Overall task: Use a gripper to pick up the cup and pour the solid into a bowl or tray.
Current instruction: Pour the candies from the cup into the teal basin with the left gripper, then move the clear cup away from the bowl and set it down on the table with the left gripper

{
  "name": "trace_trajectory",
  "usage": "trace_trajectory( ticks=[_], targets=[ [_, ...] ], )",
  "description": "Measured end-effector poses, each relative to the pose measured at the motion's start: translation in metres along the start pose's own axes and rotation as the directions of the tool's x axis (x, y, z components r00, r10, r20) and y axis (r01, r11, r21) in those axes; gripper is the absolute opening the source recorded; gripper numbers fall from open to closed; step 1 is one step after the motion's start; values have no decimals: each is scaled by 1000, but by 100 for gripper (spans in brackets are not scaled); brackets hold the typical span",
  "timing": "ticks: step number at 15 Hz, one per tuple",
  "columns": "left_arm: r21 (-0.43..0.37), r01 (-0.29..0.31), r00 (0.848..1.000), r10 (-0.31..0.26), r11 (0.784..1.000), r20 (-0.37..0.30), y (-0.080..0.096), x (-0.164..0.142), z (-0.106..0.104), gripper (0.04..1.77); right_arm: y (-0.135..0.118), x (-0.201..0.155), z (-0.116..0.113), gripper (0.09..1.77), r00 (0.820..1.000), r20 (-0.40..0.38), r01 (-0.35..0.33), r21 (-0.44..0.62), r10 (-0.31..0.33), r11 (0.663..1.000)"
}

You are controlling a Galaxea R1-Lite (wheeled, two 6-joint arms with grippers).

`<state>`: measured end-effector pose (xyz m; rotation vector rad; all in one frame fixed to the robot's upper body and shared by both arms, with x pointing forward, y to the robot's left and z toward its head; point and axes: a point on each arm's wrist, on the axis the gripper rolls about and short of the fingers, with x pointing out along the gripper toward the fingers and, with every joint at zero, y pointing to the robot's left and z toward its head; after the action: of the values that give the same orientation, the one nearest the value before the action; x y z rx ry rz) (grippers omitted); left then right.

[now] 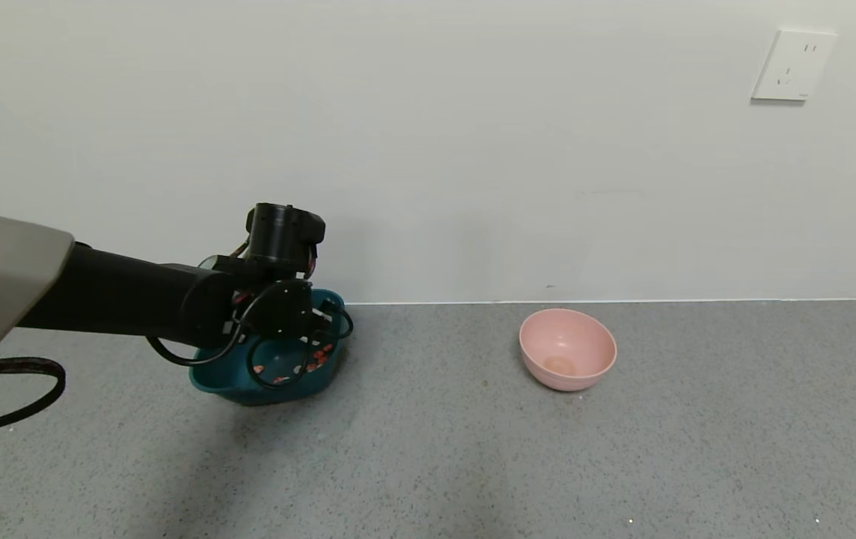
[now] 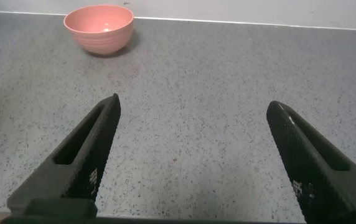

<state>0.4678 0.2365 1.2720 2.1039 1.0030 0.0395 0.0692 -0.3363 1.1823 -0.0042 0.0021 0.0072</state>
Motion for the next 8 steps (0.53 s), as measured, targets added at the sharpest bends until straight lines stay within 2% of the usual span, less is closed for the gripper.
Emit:
trace_trajectory(
  ticks=[2,4,7,8],
  targets=[
    [-84,-3,997,9,996,74,-7,5,-13,126,0,0,0,171,1000,0,0,0,0,1000],
    [-221,30,992,-2,975,126,-18,12,-26,126,0,0,0,171,1000,0,0,0,0,1000],
    [-444,120,976,-23,888,218,-37,20,-36,126,0,0,0,171,1000,0,0,0,0,1000],
    [-506,158,966,-27,848,257,-43,24,-39,126,0,0,0,171,1000,0,0,0,0,1000]
  ],
)
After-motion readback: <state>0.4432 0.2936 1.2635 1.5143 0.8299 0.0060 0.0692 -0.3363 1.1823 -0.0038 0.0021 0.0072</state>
